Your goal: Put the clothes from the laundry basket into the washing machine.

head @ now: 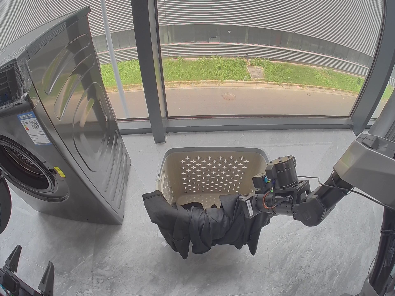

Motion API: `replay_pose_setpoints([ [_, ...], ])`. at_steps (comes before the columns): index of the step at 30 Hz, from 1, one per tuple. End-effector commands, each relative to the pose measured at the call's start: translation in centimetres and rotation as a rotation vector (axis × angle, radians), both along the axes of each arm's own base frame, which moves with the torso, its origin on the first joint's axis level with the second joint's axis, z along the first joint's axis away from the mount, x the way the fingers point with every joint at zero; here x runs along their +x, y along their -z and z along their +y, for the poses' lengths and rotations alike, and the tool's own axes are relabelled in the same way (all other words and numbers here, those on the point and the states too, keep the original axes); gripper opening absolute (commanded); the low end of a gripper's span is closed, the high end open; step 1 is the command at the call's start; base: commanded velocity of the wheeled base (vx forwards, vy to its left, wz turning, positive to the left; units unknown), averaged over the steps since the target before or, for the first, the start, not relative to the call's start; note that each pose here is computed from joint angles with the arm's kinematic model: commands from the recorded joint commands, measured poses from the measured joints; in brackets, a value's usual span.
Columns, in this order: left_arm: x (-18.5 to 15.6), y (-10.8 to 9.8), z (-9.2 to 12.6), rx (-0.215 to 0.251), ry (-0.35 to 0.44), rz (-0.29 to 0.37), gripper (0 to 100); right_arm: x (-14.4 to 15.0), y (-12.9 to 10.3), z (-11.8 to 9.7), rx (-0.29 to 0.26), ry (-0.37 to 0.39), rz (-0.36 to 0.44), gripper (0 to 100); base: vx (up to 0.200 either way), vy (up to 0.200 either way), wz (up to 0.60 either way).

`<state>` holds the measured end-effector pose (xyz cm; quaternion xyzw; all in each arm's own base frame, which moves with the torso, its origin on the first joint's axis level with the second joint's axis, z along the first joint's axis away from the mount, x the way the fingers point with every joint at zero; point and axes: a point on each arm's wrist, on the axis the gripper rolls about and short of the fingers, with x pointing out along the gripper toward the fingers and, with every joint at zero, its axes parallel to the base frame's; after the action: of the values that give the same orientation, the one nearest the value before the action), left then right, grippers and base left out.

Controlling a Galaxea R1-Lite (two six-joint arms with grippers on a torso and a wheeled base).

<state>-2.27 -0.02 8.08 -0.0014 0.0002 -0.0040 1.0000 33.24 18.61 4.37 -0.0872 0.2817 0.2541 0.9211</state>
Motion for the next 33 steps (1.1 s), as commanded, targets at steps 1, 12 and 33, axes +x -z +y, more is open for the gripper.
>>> replay_pose_setpoints([
  [1,0.0,0.5,0.0,0.0,0.0,0.0,100,-0.1,0.2,-0.2,-0.001,0.004,0.008,0,0.0,0.0,0.0],
  [12,0.0,0.5,0.0,0.0,0.0,0.0,100,-0.1,2.1,-0.3,-0.012,0.01,0.037,100,0.0,0.0,0.0],
  [33,0.0,0.5,0.0,0.0,0.0,0.0,100,0.6,3.7,-1.8,-0.057,0.036,0.071,100,0.0,0.0,0.0],
])
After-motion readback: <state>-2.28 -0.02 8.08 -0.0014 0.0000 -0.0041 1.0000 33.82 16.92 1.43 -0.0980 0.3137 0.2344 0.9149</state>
